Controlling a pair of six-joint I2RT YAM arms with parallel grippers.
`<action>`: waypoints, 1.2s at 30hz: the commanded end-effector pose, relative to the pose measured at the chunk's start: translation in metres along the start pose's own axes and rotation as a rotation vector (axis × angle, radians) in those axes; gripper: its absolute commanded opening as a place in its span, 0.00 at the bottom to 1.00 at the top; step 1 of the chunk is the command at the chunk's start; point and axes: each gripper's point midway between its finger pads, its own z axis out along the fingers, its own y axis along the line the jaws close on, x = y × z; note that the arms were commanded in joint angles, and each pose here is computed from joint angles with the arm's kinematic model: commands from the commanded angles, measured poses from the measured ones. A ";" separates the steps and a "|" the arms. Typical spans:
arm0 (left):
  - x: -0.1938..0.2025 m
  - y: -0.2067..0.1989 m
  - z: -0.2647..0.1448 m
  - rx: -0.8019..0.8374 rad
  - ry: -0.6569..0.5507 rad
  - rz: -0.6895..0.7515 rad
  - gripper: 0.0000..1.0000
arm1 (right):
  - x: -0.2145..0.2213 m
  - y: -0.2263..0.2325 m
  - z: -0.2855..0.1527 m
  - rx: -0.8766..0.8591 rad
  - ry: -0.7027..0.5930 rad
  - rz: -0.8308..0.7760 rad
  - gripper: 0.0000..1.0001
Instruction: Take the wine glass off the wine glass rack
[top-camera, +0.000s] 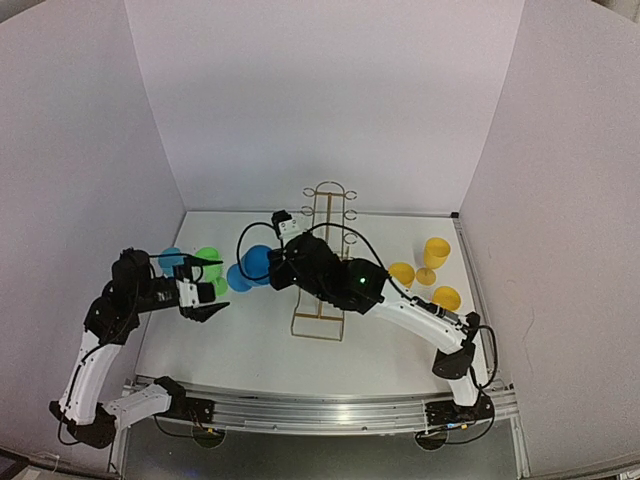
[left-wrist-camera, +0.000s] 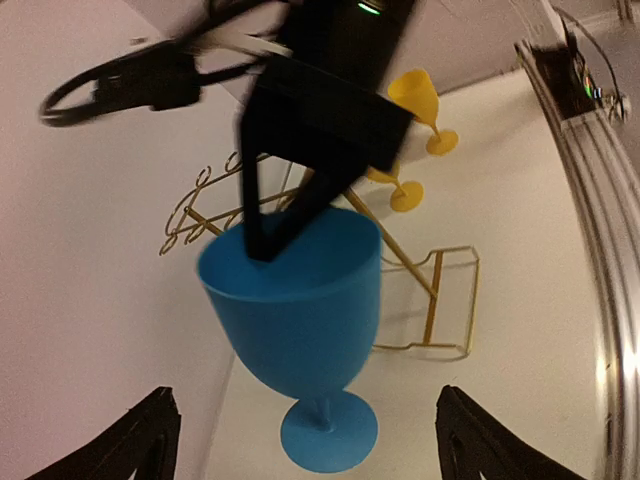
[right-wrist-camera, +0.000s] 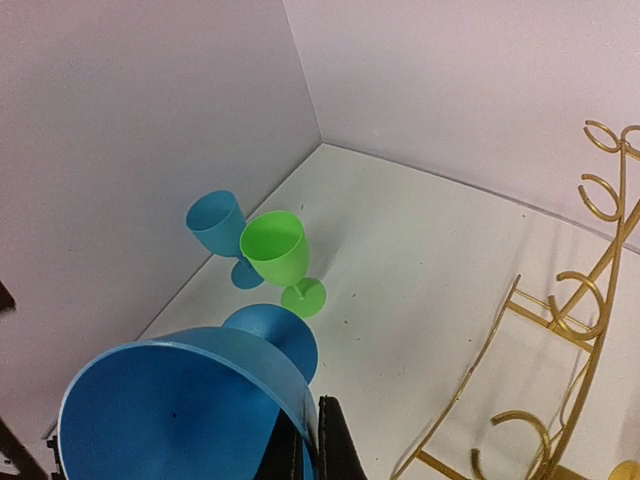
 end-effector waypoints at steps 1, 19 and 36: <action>-0.007 0.029 0.008 -0.012 0.057 -0.799 0.82 | 0.004 0.002 0.011 0.163 -0.090 -0.059 0.00; 0.064 0.041 0.046 -0.086 0.369 -0.831 0.68 | 0.026 0.021 0.030 0.156 -0.084 -0.019 0.00; 0.108 0.017 0.057 -0.018 0.610 -0.678 0.00 | 0.038 0.033 0.042 0.103 -0.063 0.006 0.00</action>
